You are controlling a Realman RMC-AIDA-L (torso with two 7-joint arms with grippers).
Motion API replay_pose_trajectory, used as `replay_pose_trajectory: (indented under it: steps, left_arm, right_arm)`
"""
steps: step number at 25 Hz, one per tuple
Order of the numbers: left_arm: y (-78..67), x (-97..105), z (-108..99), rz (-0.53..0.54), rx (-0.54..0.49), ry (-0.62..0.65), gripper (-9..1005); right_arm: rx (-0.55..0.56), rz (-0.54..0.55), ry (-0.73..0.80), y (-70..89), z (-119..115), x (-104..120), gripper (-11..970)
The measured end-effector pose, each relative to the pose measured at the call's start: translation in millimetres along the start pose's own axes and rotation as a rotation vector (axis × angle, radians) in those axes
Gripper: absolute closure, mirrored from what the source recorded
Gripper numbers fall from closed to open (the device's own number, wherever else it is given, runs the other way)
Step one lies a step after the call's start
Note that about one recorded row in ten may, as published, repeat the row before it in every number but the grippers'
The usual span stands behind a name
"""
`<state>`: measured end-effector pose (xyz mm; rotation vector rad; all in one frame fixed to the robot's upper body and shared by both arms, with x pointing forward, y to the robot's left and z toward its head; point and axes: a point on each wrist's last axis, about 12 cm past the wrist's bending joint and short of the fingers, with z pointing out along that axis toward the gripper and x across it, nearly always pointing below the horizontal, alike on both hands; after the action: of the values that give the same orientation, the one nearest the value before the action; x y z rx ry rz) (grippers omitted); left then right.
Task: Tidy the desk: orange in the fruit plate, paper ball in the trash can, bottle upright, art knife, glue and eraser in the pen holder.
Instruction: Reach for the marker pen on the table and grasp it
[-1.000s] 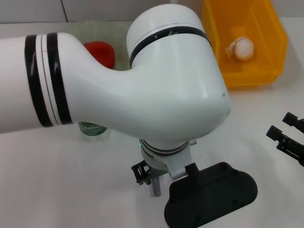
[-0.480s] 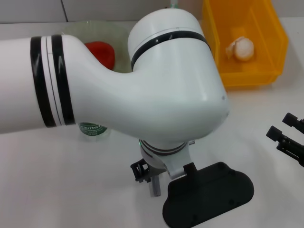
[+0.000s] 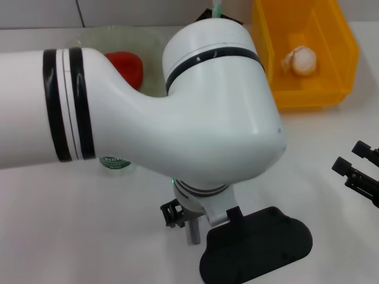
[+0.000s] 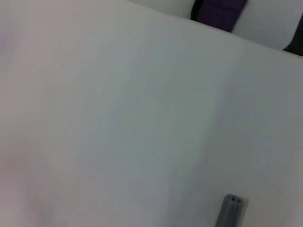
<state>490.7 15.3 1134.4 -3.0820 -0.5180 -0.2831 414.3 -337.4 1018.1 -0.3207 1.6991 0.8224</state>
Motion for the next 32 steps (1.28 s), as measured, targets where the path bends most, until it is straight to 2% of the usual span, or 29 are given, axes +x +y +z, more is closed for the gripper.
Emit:
replay_pose_trajectory:
  steps: [13, 19, 32]
  left_arm:
    - [-0.6, -0.4, 1.9, 0.004, 0.009, 0.004, 520]
    - [-1.6, -1.2, 3.5, 0.01, 0.014, 0.005, 611]
    - [-2.2, -6.1, 6.2, 0.026, 0.013, -0.005, 679]
  right_arm:
    - [0.0, 0.002, 0.0, 0.0, 0.0, 0.0, 174]
    - [0.0, 0.002, 0.0, 0.0, 0.0, 0.0, 175]
    - [-0.001, 0.005, 0.0, 0.1, 0.0, -0.1, 174]
